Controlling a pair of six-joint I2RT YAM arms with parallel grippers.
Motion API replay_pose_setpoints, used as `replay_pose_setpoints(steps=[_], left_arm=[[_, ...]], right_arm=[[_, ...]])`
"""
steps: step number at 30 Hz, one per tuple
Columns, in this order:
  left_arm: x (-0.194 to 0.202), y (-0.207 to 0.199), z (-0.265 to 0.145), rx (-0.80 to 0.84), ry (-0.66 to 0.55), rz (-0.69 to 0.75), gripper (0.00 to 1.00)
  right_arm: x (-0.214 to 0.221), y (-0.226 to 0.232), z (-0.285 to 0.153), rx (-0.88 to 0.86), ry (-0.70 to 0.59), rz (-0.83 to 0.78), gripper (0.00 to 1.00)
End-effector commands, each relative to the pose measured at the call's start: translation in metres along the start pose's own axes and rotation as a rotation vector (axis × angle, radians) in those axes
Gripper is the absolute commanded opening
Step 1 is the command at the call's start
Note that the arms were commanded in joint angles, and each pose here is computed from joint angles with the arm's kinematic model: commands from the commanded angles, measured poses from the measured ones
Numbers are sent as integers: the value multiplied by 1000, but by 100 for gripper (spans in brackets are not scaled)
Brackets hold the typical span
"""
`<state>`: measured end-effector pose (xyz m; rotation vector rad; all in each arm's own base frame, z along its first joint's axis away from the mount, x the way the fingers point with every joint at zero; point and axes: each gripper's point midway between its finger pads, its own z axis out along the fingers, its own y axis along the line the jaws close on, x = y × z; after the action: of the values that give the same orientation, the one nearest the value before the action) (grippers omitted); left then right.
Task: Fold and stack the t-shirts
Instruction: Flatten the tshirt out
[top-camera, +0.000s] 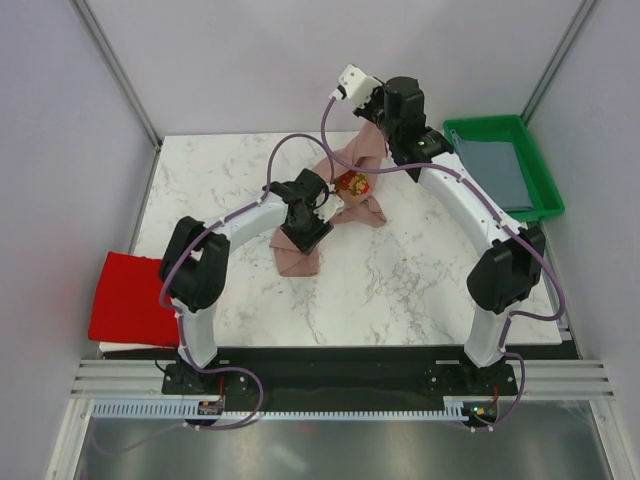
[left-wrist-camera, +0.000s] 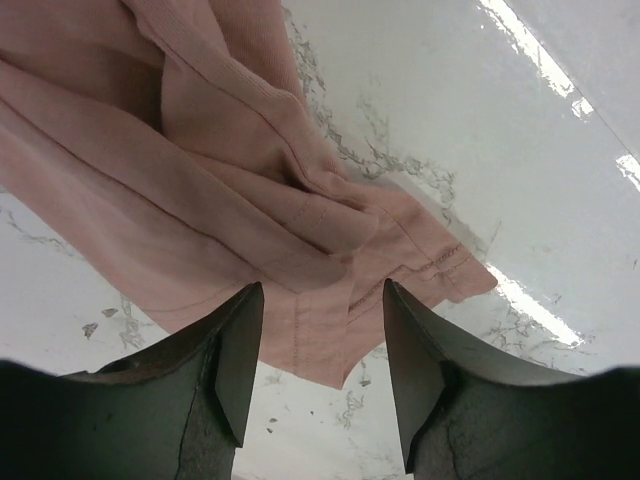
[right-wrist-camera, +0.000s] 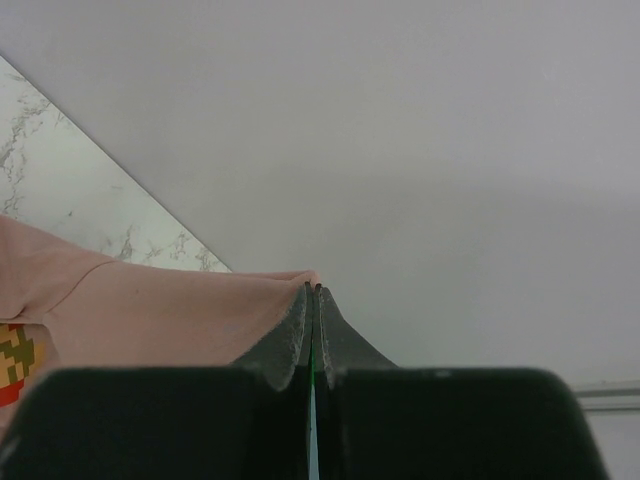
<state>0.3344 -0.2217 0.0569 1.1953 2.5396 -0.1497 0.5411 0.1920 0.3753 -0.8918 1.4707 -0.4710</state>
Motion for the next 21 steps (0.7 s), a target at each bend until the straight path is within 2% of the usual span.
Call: replay_pose_setpoints(steps=[1,17,21], left_arm=[[-10,4,0,-13,-7,39,58],[-16,7,9,-21,15,49,57],[-18,3,4,-40,8,76,44]], right_arm=[[-19,-26,-16,51,-57,38,0],[-15,-24,-14,45,-50,42,0],[-12,-23,-13,42,-45,44,0]])
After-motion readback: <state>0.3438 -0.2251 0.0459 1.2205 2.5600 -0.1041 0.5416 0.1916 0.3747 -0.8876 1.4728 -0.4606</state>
